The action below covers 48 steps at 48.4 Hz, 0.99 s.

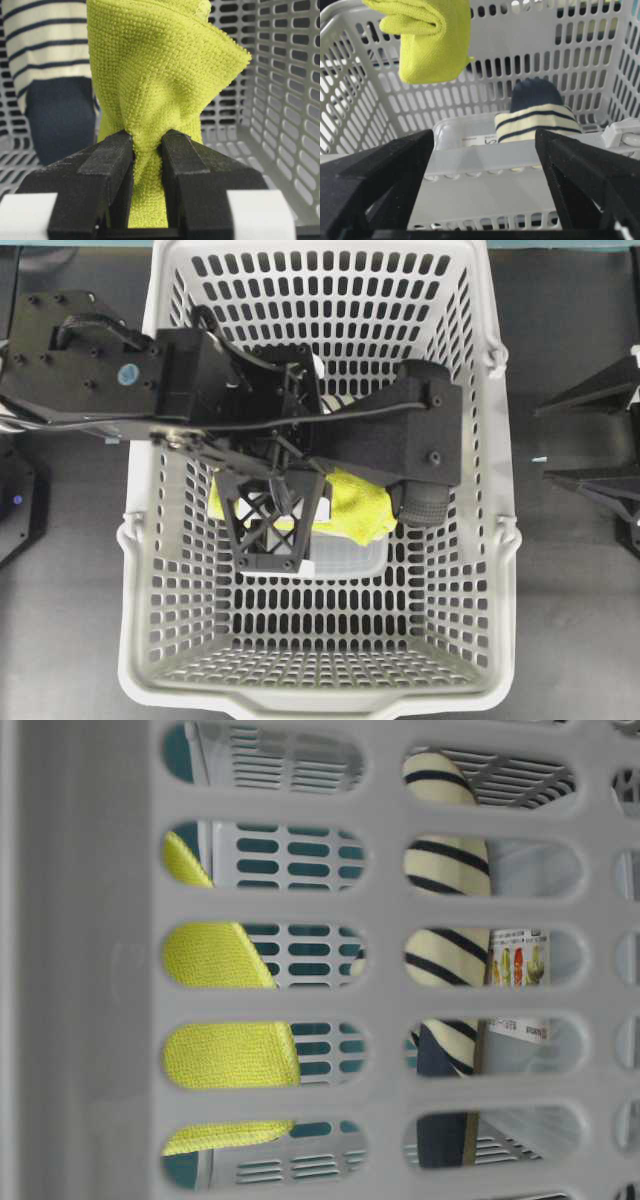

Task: Pick up the yellow cloth from the shopping basket with the left arm.
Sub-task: 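Lift the pinched cloth upward with the left gripper, then hold the cloth raised above the basket with the left gripper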

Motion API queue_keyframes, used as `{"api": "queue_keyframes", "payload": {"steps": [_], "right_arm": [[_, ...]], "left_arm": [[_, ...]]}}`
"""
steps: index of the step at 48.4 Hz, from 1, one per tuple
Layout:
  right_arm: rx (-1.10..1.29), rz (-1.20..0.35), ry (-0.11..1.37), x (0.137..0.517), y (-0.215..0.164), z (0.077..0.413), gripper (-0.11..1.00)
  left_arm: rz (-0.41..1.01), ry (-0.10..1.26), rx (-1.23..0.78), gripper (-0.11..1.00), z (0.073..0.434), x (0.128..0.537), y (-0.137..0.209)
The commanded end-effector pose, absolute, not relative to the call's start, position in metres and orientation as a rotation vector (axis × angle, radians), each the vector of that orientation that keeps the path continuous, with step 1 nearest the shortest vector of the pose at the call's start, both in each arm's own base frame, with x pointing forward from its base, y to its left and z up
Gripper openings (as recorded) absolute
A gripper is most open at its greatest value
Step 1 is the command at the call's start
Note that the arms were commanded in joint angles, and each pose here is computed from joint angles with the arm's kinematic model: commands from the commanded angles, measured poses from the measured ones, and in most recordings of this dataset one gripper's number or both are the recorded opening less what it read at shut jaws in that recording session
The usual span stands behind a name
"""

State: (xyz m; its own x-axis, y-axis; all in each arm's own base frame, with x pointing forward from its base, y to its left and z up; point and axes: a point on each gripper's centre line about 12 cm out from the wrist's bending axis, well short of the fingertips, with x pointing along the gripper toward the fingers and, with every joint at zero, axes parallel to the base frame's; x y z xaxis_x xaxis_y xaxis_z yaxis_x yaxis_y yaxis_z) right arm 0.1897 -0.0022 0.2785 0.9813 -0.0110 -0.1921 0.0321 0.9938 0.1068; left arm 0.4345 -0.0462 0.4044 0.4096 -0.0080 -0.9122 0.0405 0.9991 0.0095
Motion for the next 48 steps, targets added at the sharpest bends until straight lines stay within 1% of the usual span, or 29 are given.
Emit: {"api": "queue_keyframes", "payload": {"steps": [1, 48], "right_arm": [[0.114, -0.020, 0.180, 0.1910, -0.0019, 0.2819, 0.78], [0.117, -0.014, 0.173, 0.1904, -0.0008, 0.2764, 0.78]], "left_arm": [[-0.032, 1.107, 0.032, 0.14, 0.4188, 0.4308, -0.0472], [-0.029, 1.134, 0.032, 0.14, 0.4101, 0.4355, -0.0478]]}}
